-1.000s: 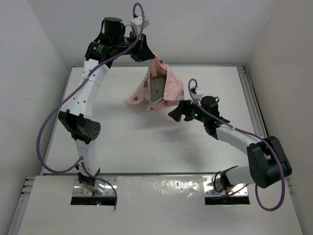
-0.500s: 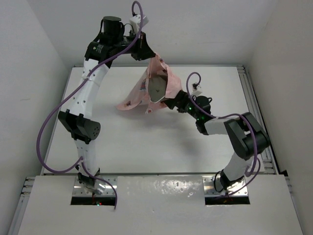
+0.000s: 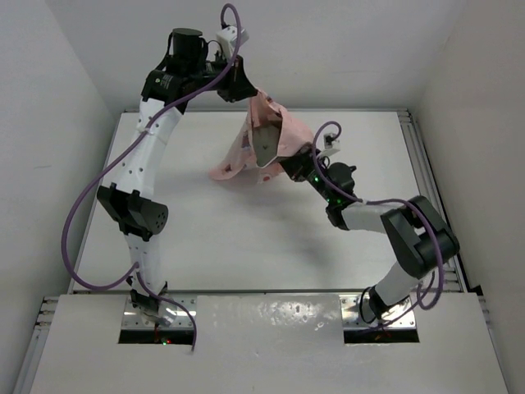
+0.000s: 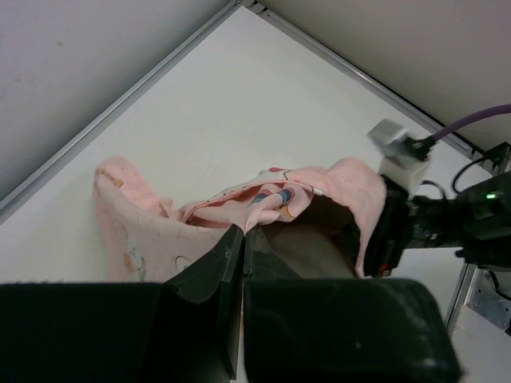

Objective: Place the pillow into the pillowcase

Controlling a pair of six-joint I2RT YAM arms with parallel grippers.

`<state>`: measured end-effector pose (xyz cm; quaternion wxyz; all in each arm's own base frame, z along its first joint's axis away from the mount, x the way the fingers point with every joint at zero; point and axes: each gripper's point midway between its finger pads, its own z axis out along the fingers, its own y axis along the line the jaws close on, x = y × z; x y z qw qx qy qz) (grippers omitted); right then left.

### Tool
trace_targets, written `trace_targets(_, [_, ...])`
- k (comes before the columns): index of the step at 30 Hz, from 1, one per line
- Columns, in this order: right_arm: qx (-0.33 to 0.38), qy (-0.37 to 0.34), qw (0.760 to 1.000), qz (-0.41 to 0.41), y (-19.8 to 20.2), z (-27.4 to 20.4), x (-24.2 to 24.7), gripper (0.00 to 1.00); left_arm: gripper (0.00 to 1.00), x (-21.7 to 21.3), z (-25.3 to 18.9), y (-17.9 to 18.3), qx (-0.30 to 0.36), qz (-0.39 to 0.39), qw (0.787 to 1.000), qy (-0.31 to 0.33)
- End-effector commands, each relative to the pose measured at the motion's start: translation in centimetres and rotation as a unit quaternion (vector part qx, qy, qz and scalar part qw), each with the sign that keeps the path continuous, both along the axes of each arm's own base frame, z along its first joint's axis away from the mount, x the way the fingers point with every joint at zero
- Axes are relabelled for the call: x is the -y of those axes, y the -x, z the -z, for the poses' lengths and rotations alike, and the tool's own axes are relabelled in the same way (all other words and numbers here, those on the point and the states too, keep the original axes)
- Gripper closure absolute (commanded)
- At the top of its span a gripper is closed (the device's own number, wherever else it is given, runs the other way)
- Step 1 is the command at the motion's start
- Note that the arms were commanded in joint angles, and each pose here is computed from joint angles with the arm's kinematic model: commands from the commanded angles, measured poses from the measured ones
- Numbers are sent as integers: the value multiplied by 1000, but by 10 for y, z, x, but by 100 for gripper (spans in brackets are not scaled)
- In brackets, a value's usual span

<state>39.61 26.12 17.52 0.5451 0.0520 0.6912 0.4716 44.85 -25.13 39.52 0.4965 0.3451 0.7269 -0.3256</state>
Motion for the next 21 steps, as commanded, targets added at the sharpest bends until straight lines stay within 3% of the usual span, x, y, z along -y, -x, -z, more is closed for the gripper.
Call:
trace_targets(1, [126, -14, 989, 77, -3, -76, 34, 100, 100, -12, -47, 8, 94, -2, 996, 1])
trace_targets(4, [158, 6, 985, 70, -3, -115, 44, 100, 100, -20, -28, 6, 92, -10, 995, -38])
trace_targets(5, [121, 44, 991, 32, -1, -100, 38, 100, 100, -23, -18, 5, 86, -11, 995, -53])
trace_targets(6, [165, 62, 984, 13, -2, -141, 33, 100, 100, -26, -5, 5, 77, -12, 995, -69])
trace_targets(8, [173, 109, 978, -51, 4, -157, 19, 100, 100, -32, 5, 5, 89, -8, 991, -101])
trace_targets(9, [180, 144, 965, -123, 15, -169, 4, 100, 100, -34, 18, 6, 77, -4, 991, -113])
trace_targets(12, [175, 154, 948, -219, 36, -184, -7, 100, 85, -34, 26, 14, 84, 24, 988, -129])
trace_targets(15, [164, 129, 949, -235, 39, -196, -3, 100, 66, -24, 27, 28, 87, 71, 987, -119])
trace_targets(21, [111, 98, 962, -229, 31, -179, 5, 100, 45, -14, 53, 35, 86, 115, 981, -131])
